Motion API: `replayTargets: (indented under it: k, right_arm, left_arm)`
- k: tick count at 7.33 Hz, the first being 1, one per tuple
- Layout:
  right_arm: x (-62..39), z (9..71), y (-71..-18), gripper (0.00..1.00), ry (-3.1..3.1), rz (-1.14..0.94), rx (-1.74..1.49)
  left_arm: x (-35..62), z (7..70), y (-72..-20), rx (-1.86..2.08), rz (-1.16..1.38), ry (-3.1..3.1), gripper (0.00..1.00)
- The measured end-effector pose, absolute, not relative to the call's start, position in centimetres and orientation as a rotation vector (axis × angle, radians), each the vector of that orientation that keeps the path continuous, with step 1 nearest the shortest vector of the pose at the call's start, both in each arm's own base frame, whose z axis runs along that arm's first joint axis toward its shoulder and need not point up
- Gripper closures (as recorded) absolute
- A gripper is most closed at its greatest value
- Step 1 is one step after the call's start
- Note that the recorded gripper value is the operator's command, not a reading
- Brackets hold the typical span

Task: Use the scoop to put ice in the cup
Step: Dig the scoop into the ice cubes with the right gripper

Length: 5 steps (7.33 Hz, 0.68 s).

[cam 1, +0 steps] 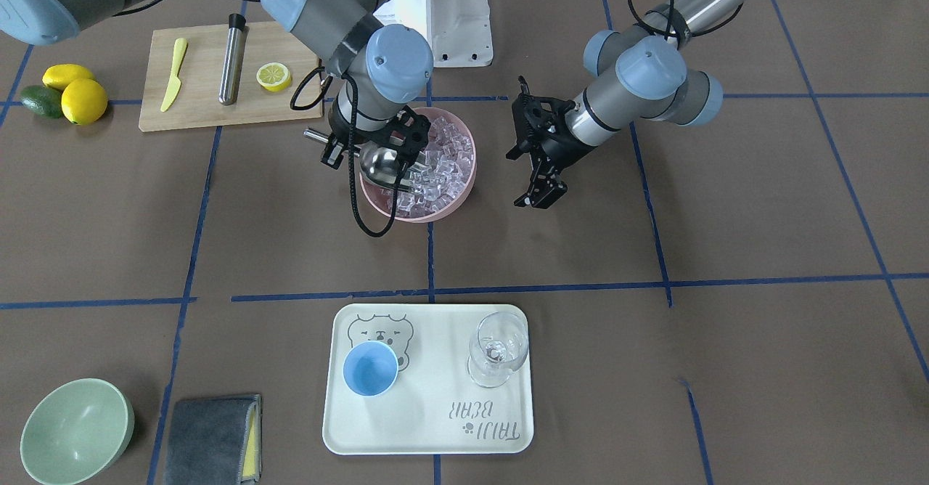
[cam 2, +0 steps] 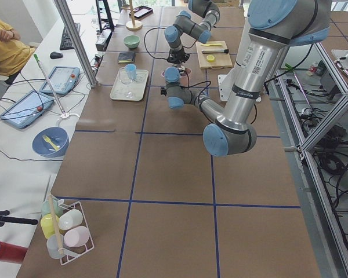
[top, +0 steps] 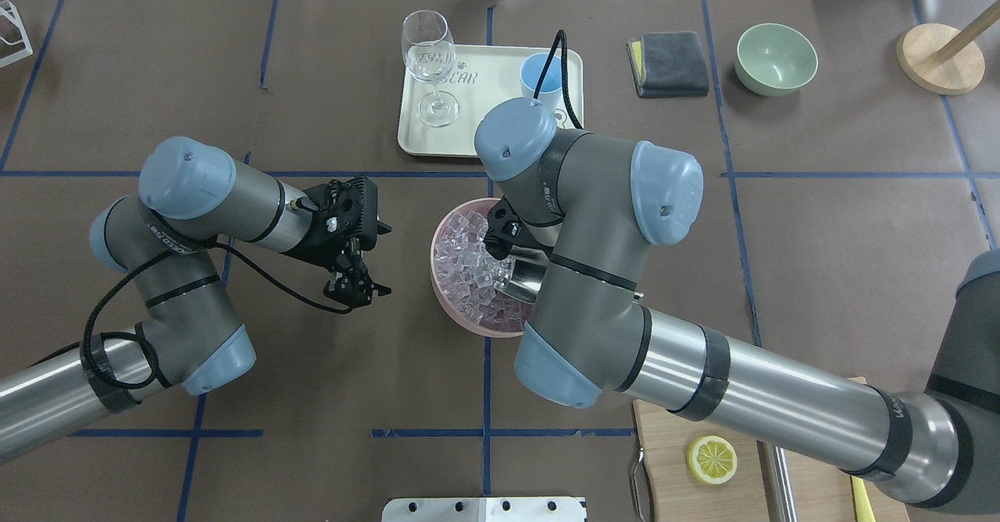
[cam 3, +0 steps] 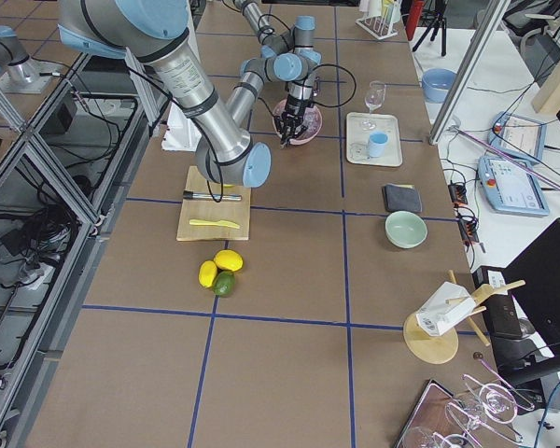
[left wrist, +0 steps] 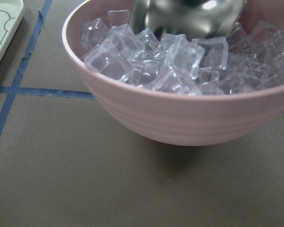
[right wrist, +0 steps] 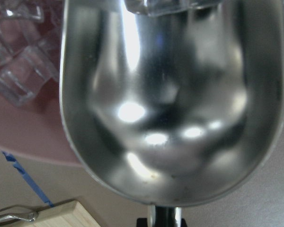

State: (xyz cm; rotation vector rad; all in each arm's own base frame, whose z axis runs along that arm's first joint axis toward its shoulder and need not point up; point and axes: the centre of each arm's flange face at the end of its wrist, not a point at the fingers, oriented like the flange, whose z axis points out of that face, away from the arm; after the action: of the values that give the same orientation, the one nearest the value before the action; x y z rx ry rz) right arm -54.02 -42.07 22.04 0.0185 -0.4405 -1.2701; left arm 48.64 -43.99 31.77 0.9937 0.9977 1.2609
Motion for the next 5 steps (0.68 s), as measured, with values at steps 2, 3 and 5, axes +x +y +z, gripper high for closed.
replayTargets:
  k: [2,3,5]
  right_arm:
    - [-53.4,22.6,-41.7,1.0,-0.46,-1.262,0.035]
    - [-53.4,23.3,-41.7,1.0,-0.471,-1.251,0.053]
    - [-53.5,23.8,-41.4,1.0,-0.504,-1.233,0.075]
  left_arm:
    - [48.5,31.6,-44.0,0.998,1.261,0.998,0.0]
    - [48.4,31.5,-43.9,1.0,1.261,0.999,0.0]
    - [48.3,31.6,-43.9,0.999,1.261,1.0,0.0]
